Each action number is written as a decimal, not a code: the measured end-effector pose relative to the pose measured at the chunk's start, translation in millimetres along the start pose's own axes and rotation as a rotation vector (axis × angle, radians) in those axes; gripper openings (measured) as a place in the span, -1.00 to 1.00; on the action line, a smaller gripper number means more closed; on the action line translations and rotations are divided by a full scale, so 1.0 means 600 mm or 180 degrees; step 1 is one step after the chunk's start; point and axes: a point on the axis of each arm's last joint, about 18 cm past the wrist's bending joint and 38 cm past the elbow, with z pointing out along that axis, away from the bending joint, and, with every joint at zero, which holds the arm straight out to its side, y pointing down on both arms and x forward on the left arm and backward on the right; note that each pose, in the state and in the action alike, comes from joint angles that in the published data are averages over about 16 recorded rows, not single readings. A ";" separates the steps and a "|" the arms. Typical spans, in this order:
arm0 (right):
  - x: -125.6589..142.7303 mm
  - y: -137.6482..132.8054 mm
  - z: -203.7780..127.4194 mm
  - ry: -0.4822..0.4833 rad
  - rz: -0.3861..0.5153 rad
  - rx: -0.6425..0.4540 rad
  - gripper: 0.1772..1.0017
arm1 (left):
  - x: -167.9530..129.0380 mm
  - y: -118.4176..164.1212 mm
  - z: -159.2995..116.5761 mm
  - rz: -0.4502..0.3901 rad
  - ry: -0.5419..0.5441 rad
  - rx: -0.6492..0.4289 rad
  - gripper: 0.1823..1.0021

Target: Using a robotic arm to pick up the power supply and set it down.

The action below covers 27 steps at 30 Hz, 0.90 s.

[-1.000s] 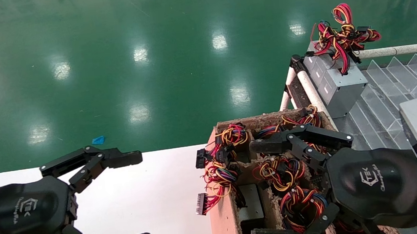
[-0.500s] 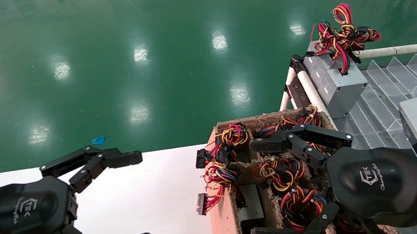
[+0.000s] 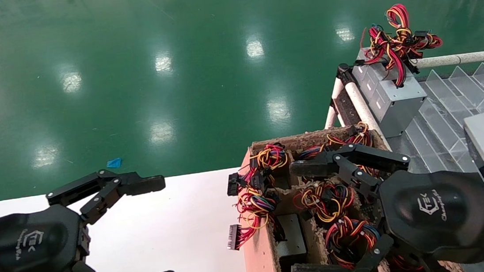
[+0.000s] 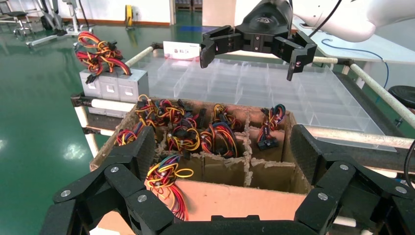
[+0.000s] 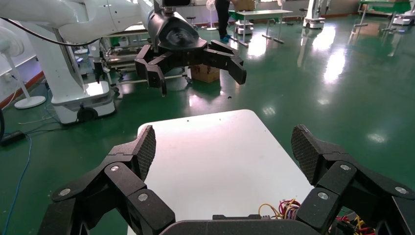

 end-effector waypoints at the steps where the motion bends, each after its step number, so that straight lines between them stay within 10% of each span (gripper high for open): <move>1: 0.000 0.000 0.000 0.0000 0.0000 0.0000 1.00 | 0.000 0.000 0.000 0.0000 0.0000 0.0000 1.00; 27: 0.000 0.000 0.000 0.0001 0.0000 0.0000 1.00 | 0.000 0.000 0.000 0.0000 0.0000 0.0000 1.00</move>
